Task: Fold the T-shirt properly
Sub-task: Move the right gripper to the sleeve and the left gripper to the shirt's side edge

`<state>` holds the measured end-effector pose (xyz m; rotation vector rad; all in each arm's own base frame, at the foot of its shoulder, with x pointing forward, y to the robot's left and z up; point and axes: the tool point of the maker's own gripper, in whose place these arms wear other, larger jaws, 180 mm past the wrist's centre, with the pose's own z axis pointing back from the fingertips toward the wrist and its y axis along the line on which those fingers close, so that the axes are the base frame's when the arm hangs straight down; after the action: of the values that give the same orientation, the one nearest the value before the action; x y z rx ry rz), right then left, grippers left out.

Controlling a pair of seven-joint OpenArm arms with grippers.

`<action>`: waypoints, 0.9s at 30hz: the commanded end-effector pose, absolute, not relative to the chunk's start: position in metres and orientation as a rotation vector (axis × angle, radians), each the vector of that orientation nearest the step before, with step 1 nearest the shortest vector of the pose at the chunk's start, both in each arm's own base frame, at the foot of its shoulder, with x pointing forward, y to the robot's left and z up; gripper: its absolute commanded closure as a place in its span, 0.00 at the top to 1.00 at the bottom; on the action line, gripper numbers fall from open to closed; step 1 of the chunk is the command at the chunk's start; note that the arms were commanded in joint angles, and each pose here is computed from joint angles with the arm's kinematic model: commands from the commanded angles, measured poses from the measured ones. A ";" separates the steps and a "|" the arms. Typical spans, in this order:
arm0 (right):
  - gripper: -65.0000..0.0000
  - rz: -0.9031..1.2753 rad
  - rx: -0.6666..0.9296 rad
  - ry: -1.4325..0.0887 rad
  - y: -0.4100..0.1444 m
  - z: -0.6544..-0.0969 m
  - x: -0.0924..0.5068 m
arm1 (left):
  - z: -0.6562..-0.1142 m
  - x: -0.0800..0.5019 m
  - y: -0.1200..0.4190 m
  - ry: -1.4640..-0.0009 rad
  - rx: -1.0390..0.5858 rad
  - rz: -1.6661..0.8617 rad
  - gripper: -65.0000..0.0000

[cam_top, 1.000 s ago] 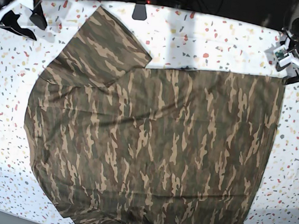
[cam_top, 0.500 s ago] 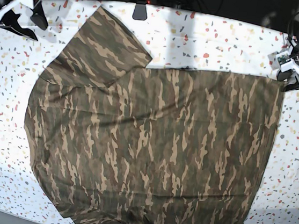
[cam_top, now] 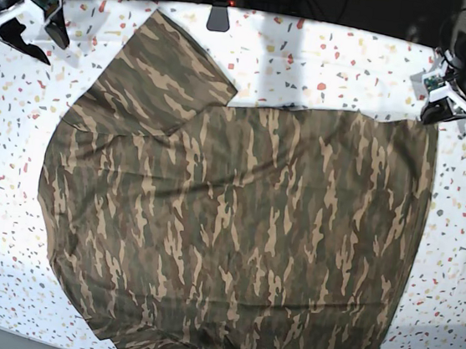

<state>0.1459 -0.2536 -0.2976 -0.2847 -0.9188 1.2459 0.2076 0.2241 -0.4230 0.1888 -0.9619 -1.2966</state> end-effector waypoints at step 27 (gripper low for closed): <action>0.60 1.402 -0.104 -0.614 -0.144 -0.398 0.099 | -0.415 0.211 0.223 -0.994 0.185 -1.318 0.00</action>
<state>0.0960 -0.1451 -0.4028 -0.0994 -0.5931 1.3962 0.2055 0.2195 -0.4221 0.1678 -0.9774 -1.3043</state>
